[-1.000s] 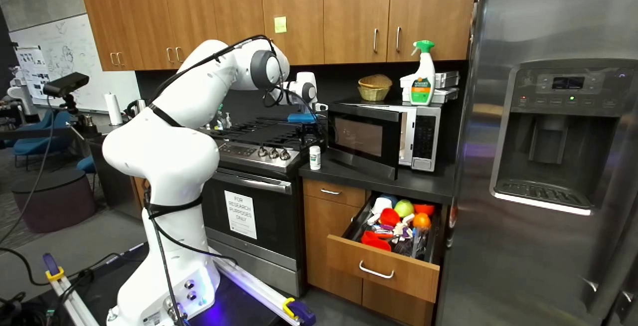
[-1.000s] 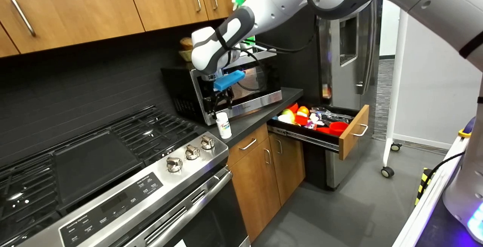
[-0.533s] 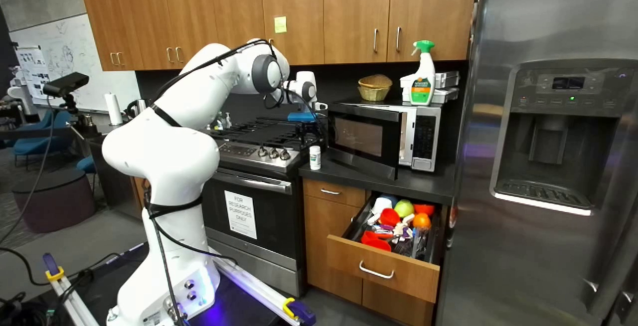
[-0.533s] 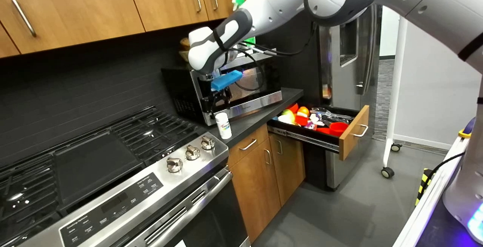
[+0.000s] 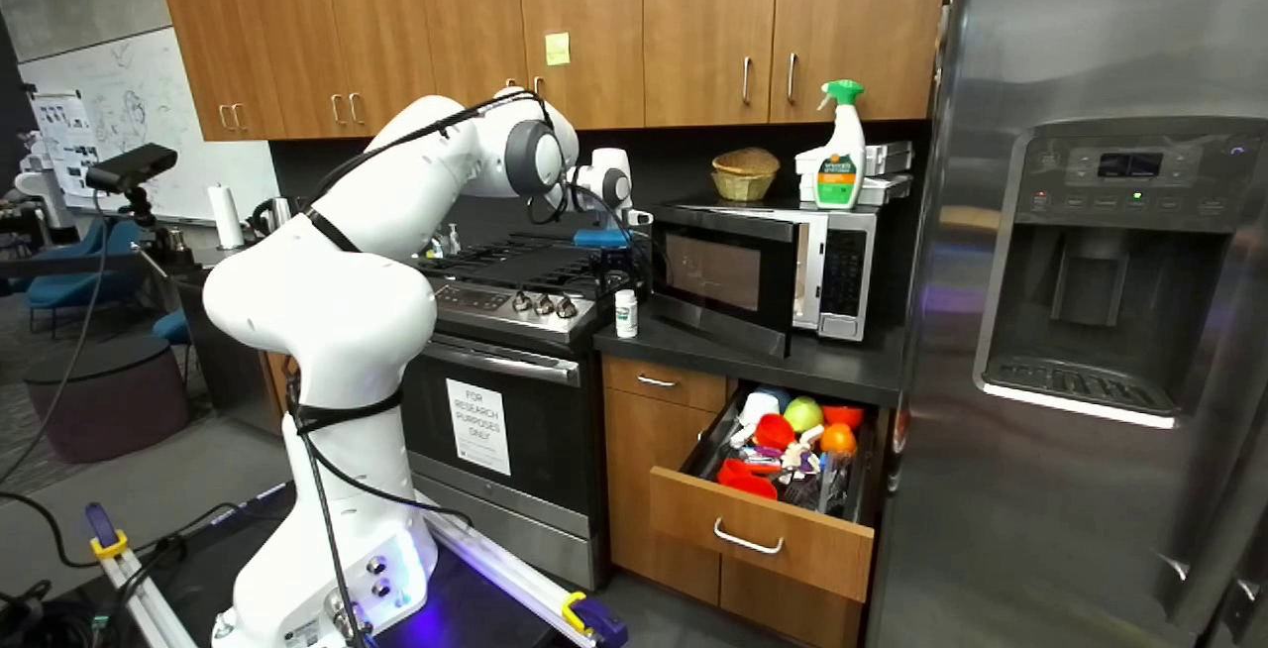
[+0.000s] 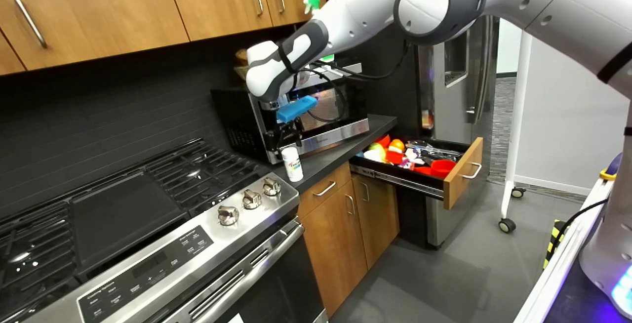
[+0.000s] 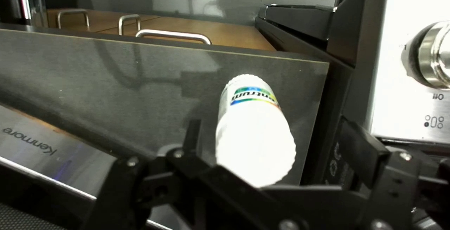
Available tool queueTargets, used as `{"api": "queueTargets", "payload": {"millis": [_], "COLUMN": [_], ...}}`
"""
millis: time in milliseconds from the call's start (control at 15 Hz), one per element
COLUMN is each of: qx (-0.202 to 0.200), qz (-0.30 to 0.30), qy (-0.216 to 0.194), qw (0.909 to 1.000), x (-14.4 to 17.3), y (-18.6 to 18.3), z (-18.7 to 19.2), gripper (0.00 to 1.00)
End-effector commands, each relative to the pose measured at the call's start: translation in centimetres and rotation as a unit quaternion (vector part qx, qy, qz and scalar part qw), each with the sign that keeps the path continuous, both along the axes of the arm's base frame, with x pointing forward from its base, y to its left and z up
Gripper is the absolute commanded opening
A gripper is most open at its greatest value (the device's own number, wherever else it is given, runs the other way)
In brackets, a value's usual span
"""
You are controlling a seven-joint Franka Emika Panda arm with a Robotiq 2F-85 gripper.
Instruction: Take the lid off of the white bottle
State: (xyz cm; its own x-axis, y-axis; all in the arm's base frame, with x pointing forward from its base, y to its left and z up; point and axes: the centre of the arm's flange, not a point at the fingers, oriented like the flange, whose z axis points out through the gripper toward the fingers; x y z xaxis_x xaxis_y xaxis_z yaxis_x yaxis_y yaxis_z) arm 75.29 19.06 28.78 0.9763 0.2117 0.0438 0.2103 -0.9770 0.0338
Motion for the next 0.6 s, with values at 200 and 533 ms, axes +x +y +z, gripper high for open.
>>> {"api": "queueTargets", "payload": {"millis": [200, 533], "qx": [-0.005, -0.005], "qz": [0.000, -0.001], "qy": [0.006, 0.009], "qw": [1.0000, 0.9999], "x": [1.32, 1.56], "y": [-0.45, -0.66], "z": [-0.12, -0.41], "gripper": [1.00, 1.00]}}
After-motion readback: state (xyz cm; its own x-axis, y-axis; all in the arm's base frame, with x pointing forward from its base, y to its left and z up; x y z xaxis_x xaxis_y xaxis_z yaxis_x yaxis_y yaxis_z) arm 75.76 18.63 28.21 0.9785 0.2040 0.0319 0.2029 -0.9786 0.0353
